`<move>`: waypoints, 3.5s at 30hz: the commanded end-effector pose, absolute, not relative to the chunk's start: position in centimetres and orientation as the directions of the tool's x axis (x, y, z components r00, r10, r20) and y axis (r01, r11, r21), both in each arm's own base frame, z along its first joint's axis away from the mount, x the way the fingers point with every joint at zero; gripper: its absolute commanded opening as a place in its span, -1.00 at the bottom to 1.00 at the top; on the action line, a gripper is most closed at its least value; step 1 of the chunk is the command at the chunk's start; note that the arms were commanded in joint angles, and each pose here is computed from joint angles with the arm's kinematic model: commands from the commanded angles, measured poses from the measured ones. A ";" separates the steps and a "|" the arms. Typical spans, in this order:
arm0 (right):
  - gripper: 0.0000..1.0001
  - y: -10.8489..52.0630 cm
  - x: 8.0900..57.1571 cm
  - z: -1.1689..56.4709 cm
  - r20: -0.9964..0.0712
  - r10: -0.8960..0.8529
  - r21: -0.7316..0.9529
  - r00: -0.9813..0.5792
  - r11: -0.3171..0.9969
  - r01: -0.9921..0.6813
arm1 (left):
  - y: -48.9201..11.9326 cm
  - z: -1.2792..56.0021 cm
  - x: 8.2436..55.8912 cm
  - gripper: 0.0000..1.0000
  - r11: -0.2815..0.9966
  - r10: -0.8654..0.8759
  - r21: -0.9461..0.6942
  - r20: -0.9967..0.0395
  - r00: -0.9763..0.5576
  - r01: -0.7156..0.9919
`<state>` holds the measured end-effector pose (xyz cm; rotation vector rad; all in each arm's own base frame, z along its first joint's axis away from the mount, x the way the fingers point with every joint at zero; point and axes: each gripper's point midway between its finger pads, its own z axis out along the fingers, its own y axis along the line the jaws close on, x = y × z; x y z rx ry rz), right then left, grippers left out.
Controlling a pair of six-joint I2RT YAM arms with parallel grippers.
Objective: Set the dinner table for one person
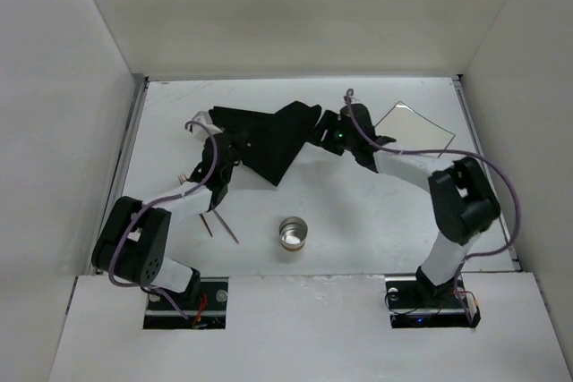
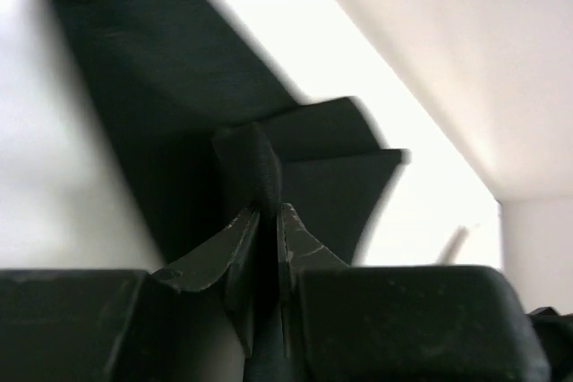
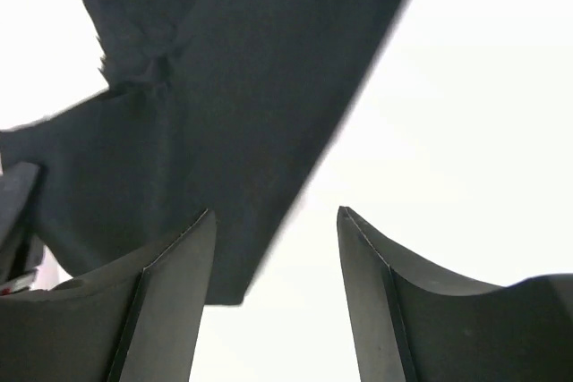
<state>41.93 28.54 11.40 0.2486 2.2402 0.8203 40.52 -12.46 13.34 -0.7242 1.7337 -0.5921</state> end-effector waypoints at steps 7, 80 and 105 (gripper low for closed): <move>0.26 16.6 39.5 14.5 -0.573 0.696 0.730 -0.432 0.674 0.118 | -34.7 21.1 35.8 -0.67 0.694 -0.418 -0.561 -0.825 -0.382 0.452; 0.24 15.2 37.9 7.5 -0.556 0.646 0.660 -0.523 0.726 0.195 | -10.0 17.3 30.6 -0.54 0.916 -0.294 -0.265 -0.954 -0.057 -0.301; 0.27 14.3 38.7 5.0 -0.583 0.520 0.453 -0.624 0.846 0.282 | -4.2 7.2 40.9 0.11 0.835 -0.401 -0.192 -0.854 -0.332 -0.516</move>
